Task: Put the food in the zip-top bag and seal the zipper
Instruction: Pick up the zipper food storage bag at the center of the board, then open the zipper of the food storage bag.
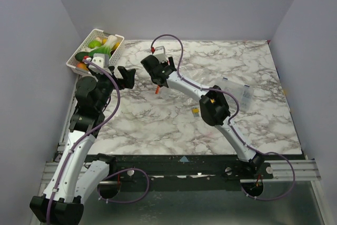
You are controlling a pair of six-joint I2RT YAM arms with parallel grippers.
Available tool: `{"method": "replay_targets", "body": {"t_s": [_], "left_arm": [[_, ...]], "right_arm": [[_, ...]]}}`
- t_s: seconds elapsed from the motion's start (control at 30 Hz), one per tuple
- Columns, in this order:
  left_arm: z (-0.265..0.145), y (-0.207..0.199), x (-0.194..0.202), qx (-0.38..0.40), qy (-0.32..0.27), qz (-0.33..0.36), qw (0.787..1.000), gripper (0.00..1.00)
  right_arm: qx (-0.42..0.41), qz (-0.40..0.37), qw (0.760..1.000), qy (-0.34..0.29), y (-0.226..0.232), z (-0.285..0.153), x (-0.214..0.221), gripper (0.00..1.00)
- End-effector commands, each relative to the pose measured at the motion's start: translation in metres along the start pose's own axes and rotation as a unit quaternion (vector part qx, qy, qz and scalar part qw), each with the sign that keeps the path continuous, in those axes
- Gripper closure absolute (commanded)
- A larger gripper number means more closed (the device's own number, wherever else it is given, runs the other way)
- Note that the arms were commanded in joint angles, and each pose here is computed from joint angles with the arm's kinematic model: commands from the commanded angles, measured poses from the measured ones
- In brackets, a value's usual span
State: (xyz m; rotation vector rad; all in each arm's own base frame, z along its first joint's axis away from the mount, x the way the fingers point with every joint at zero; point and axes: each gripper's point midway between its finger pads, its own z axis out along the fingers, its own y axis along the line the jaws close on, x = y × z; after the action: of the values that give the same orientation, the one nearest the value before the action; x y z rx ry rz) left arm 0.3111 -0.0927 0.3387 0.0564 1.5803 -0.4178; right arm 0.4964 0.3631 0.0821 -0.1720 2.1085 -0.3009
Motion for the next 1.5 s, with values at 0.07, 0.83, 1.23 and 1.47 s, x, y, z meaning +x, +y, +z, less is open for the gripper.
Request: {"method": "replay_targets", "body": {"t_s": [0.07, 0.83, 1.23, 1.47], "left_arm": [[0.001, -0.002, 0.005, 0.006, 0.005, -0.006, 1.000, 0.01], [0.030, -0.031, 0.043, 0.059, 0.148, -0.097, 0.982, 0.07], [0.042, -0.059, 0.100, 0.156, 0.251, -0.185, 0.937, 0.24], [0.052, -0.043, 0.120, 0.113, 0.296, -0.201, 0.927, 0.45]], "right_arm": [[-0.015, 0.000, 1.000, 0.010, 0.018, 0.009, 0.019, 0.35], [-0.173, 0.132, 0.973, -0.080, -0.023, -0.100, -0.060, 0.99], [-0.308, 0.167, 0.922, -0.167, -0.030, -0.164, -0.085, 0.99], [-0.319, 0.167, 0.916, -0.179, -0.031, -0.176, -0.089, 0.99]]}}
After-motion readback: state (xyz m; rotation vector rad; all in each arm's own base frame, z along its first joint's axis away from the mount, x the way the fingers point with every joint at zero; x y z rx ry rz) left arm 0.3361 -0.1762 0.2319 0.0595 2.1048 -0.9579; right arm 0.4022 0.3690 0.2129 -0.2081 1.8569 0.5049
